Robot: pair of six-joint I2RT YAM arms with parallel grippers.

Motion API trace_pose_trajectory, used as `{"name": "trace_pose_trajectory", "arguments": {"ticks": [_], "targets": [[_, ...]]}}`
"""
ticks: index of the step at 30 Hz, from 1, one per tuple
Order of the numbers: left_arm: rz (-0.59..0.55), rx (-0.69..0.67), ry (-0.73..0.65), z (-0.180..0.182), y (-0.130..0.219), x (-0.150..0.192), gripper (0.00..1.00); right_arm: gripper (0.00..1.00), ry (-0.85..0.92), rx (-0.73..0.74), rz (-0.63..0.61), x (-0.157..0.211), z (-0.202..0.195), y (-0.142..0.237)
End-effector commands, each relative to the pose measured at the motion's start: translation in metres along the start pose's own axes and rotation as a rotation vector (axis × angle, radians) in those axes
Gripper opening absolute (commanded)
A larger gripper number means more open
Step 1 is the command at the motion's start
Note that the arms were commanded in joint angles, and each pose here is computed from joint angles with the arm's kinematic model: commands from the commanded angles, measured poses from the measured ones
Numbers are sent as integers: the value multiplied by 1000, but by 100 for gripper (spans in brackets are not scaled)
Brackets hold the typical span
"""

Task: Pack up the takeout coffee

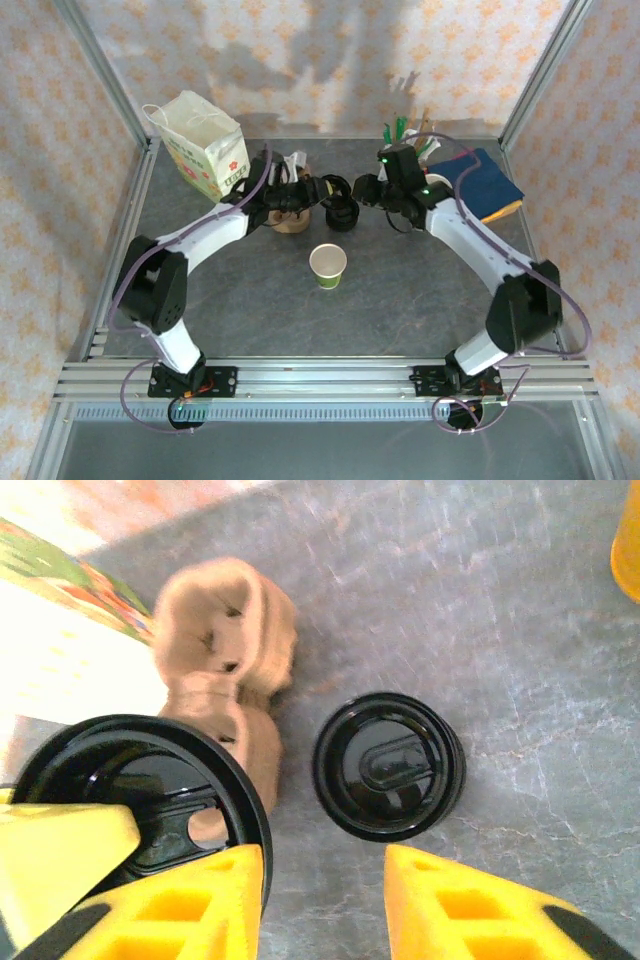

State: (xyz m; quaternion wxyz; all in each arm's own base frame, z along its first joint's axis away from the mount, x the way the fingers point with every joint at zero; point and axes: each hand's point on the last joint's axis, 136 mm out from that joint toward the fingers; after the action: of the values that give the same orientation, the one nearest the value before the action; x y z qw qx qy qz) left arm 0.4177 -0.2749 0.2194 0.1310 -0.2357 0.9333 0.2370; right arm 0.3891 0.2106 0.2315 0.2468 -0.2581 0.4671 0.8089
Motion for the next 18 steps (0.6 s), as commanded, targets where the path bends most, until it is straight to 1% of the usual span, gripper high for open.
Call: {"name": "trace_pose_trajectory", "arguments": {"ticks": [1, 4, 6, 7, 8, 10, 13, 15, 18], "targets": [[-48, 46, -60, -25, 27, -5, 16, 45, 142, -39, -203, -35, 14, 44], [-31, 43, -71, -35, 42, 2, 18, 48, 237, -47, -330, -48, 19, 73], [-8, 42, -70, -41, 50, 7, 21, 50, 299, -82, -418, -55, 27, 92], [4, 37, -60, -43, 55, 10, 21, 51, 338, -101, -442, -54, 30, 93], [20, 36, -51, -46, 60, 14, 21, 53, 398, -138, -508, -57, 40, 113], [39, 24, -18, -50, 69, 19, 21, 56, 487, -170, -588, -55, 48, 130], [64, 2, 27, -59, 84, 26, 21, 57, 629, -211, -632, -47, 59, 143], [66, -1, 60, -66, 95, 28, 21, 57, 731, -203, -648, -40, 65, 148], [61, 32, 117, -79, 109, 28, 21, 58, 944, -236, -609, -15, 77, 141]]}}
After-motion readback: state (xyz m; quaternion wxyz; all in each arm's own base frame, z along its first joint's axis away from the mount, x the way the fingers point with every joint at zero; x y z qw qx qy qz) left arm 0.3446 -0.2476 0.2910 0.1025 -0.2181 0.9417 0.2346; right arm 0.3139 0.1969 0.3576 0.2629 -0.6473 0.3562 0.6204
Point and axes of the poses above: each hand's point on the last joint's axis, 136 mm out from that joint toward the fingers, its own y axis back along the fingers, its own z axis along the line the jaws close on, x = y × z, and after that the axes turned 4 degrees about y, right-handed
